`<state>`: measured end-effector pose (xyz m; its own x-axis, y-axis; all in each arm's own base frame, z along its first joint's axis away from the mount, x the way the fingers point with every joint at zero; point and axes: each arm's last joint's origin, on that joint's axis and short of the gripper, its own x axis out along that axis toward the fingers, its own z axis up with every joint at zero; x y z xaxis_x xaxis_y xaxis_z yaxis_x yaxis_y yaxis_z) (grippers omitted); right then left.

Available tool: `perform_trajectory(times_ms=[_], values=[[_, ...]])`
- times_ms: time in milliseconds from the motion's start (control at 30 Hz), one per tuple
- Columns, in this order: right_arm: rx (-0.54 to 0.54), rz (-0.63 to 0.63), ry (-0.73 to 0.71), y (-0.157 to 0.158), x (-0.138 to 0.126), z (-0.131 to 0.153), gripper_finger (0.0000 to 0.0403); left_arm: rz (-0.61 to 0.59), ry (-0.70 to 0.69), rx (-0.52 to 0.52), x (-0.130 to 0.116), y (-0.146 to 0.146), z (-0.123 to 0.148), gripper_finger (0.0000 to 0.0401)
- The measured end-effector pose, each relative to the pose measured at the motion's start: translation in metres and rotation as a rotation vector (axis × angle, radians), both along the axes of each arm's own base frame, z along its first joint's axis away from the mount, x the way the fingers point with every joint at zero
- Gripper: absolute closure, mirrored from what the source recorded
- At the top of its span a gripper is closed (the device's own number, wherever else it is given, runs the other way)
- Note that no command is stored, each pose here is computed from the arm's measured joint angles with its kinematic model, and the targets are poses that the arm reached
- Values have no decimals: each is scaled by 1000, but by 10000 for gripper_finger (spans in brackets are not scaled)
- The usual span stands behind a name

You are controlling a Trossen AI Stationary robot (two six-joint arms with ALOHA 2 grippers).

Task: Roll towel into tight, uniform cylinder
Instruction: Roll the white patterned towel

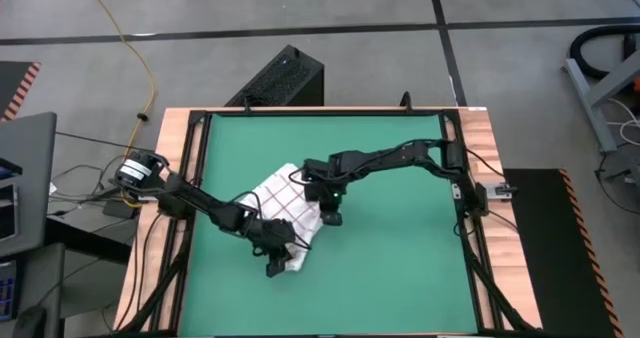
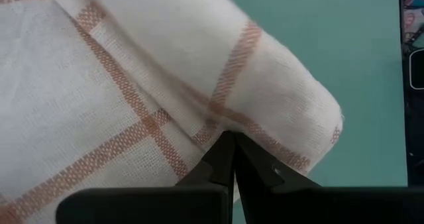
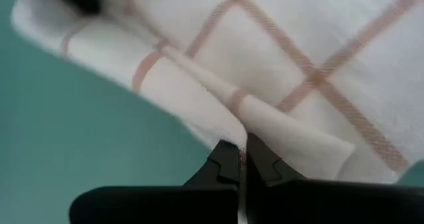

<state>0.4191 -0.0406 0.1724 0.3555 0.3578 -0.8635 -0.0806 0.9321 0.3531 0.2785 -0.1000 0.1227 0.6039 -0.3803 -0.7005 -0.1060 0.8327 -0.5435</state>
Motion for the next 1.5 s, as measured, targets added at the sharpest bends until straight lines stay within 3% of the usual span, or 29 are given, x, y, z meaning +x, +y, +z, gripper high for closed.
perform_trajectory(times_ms=[267,367,533,667,733,833,933,1033,1200,1433,1500], values=[[75,-189,52,-12,10,-24,392,-20,8,-25,1,4,0,401],[104,-247,112,-14,11,-35,392,-38,29,-94,0,3,3,401],[125,-267,140,-11,12,-43,392,-140,51,-254,-6,-3,23,401],[120,-287,140,-11,12,-43,392,-139,-7,-283,-16,-2,53,401],[125,-298,146,-11,12,-44,392,-91,-84,-233,-23,2,71,401],[127,-305,149,-11,12,-44,392,75,-192,-67,-31,13,89,401],[128,-316,150,-12,13,-44,392,218,-215,84,-34,21,90,401],[133,-331,139,-12,14,-44,392,265,-265,228,-33,13,93,401],[139,-344,128,-12,15,-44,392,189,-314,501,-14,-17,112,401],[146,-361,126,-13,16,-44,392,-135,-145,678,20,-49,103,401],[146,-362,124,-14,16,-44,392,-171,-152,675,24,-54,104,401]])
